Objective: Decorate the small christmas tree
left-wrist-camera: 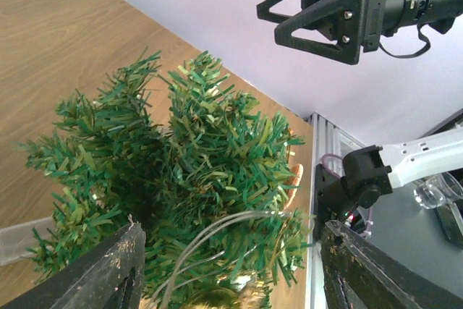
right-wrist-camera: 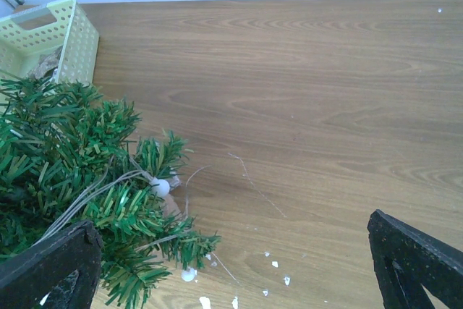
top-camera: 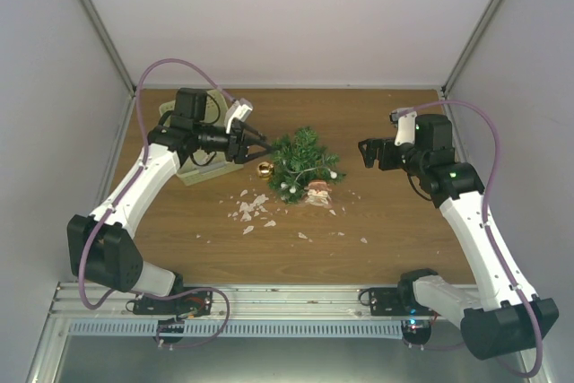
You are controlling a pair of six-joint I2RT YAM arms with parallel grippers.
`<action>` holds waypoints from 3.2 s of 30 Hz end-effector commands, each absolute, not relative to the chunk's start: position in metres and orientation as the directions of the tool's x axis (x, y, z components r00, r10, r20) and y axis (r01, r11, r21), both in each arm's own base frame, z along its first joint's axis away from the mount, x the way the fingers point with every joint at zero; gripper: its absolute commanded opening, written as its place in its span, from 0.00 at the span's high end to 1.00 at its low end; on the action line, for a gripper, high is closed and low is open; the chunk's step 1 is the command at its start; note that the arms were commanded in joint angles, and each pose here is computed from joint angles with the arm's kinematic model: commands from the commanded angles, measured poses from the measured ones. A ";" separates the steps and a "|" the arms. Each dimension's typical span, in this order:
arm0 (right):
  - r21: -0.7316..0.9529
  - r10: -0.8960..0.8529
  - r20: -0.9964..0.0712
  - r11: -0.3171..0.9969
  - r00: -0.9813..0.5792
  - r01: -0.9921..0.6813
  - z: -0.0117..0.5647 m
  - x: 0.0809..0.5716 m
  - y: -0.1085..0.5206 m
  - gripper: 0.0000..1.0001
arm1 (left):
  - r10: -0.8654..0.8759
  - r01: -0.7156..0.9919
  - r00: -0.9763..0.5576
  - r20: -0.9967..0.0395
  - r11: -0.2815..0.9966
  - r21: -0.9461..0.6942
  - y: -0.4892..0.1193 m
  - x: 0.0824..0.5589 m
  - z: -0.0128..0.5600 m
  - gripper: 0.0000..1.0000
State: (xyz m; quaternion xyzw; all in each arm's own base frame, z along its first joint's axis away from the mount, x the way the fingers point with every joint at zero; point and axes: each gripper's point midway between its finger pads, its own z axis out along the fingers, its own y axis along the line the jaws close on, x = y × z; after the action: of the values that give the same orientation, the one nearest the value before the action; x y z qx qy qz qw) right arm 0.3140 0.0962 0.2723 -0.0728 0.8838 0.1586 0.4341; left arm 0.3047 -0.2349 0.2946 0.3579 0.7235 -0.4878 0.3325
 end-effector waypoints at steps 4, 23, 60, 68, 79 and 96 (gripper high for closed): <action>0.212 0.009 -0.807 0.938 -0.590 -0.275 0.279 0.315 0.095 0.00 | 0.184 0.848 -0.494 -0.849 0.318 -0.424 -0.219 0.314 0.298 0.33; 0.179 0.005 -0.825 0.951 -0.565 -0.252 0.285 0.317 0.088 0.00 | 0.534 0.581 -0.531 -0.658 0.794 0.177 -0.059 0.436 0.187 0.20; 0.190 0.012 -0.815 0.950 -0.580 -0.247 0.275 0.321 0.089 0.00 | 0.695 0.757 -0.606 -0.387 0.653 -0.011 -0.022 0.453 0.061 0.44; 0.189 0.010 -0.813 0.950 -0.582 -0.248 0.273 0.320 0.089 0.00 | 0.712 0.773 -0.600 -0.365 0.634 -0.033 -0.037 0.457 0.047 0.50; 0.184 0.008 -0.814 0.952 -0.580 -0.245 0.272 0.319 0.088 0.01 | 0.716 0.770 -0.610 -0.339 0.636 -0.043 -0.045 0.462 0.037 0.72; 0.184 0.007 -0.814 0.952 -0.581 -0.246 0.272 0.320 0.088 0.00 | 0.690 0.751 -0.605 -0.396 0.661 0.005 -0.046 0.475 0.069 1.00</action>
State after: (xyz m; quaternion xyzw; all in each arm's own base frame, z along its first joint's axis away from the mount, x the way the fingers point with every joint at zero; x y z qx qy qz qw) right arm 0.3185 0.0913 0.2697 -0.0668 0.8824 0.1441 0.4429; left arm 0.4664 -0.0408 0.0400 0.4004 0.8998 -0.0852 0.1510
